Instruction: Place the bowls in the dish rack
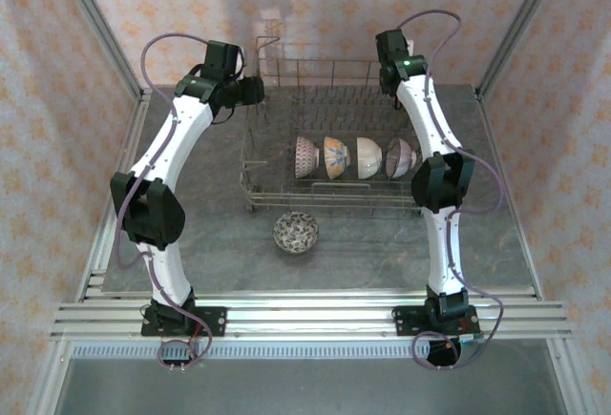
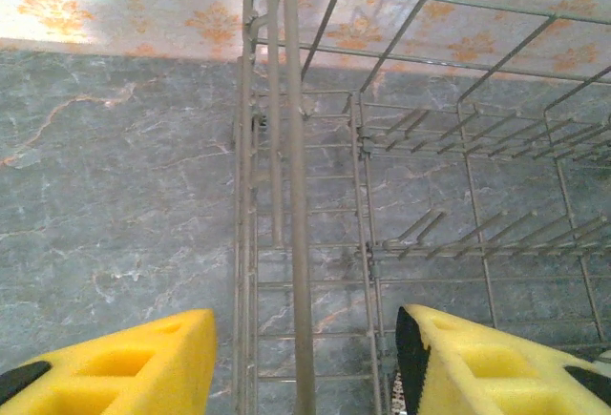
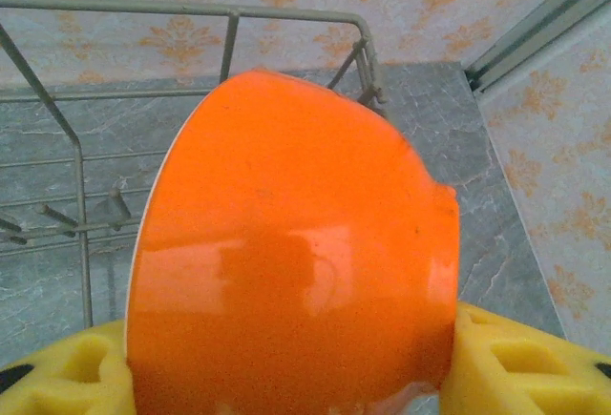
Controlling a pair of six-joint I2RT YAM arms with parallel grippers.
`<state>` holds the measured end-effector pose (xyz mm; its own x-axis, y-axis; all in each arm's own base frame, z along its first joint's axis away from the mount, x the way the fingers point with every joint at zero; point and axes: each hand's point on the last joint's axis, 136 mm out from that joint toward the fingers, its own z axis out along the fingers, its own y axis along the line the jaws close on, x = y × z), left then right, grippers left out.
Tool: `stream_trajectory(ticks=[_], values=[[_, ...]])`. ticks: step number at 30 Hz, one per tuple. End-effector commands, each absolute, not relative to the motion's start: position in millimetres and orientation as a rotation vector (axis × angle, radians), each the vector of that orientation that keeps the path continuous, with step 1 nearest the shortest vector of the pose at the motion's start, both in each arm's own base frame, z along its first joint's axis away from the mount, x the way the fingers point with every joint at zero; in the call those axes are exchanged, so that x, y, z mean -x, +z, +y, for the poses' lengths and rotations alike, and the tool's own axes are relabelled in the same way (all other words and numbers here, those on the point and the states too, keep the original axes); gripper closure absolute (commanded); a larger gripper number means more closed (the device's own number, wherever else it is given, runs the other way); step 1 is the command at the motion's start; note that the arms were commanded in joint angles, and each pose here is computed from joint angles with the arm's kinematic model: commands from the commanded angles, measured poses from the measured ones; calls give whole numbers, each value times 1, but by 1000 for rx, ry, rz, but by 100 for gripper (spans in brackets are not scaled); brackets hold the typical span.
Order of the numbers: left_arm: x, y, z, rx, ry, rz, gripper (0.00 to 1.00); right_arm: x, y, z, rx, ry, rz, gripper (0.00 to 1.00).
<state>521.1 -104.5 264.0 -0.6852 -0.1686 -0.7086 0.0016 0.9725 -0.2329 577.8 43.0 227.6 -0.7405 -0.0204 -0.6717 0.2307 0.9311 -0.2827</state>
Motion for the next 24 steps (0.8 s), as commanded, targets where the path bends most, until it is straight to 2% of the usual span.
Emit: stream_trajectory(ticks=[1,9,24], values=[[-524,272,-110,63,-312,2262,46,-568,256,28,-220,-432,2331,47],[-522,253,-112,51,-341,2266,45,-576,244,35,-74,-383,2356,47],[-520,242,-102,63,-367,2249,45,-575,242,25,-28,-309,2380,47]])
